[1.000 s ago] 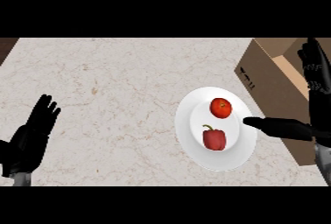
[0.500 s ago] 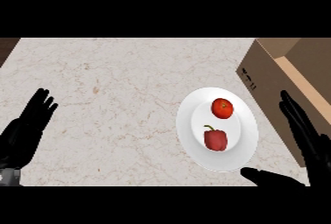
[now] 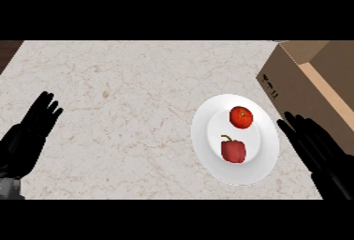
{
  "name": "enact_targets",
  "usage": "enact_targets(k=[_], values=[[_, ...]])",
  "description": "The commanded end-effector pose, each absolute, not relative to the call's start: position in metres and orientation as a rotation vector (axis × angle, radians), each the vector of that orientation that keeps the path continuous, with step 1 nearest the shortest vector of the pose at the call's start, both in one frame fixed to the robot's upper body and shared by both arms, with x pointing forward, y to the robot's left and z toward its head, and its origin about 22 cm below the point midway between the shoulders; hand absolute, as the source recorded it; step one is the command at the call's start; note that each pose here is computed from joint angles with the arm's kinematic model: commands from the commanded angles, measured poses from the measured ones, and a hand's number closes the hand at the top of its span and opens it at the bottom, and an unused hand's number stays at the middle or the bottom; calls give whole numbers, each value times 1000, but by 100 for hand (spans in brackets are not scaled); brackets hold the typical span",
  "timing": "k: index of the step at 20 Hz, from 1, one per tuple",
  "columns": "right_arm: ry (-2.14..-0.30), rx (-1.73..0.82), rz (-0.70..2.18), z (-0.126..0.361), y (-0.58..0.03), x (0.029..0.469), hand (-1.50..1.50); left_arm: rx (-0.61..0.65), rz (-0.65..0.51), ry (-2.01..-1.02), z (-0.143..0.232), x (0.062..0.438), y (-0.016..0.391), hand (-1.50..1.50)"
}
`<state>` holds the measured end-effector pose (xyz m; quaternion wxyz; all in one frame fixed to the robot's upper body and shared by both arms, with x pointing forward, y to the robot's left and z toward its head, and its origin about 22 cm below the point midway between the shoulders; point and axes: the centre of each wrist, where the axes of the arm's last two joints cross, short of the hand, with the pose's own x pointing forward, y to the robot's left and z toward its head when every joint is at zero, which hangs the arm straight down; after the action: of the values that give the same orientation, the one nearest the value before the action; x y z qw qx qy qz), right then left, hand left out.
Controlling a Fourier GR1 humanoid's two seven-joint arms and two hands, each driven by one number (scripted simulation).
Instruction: Pick the bell pepper from the plate and place it in the cardboard box
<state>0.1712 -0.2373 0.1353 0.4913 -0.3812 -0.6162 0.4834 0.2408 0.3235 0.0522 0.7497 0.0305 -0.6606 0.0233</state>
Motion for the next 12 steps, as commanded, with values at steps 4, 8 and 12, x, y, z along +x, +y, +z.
enact_targets(k=[4, 8, 12], values=[[-1175, -1008, 1263, 152, -185, 162, -150, 52, 38, -1443, 50, 251, 311, 0], [-1046, -941, 1249, 156, -154, 185, -150, 44, 25, -1450, 55, 247, 318, 0], [-975, -950, 1254, 142, -127, 195, -150, 41, 29, -1438, 48, 250, 298, 0]])
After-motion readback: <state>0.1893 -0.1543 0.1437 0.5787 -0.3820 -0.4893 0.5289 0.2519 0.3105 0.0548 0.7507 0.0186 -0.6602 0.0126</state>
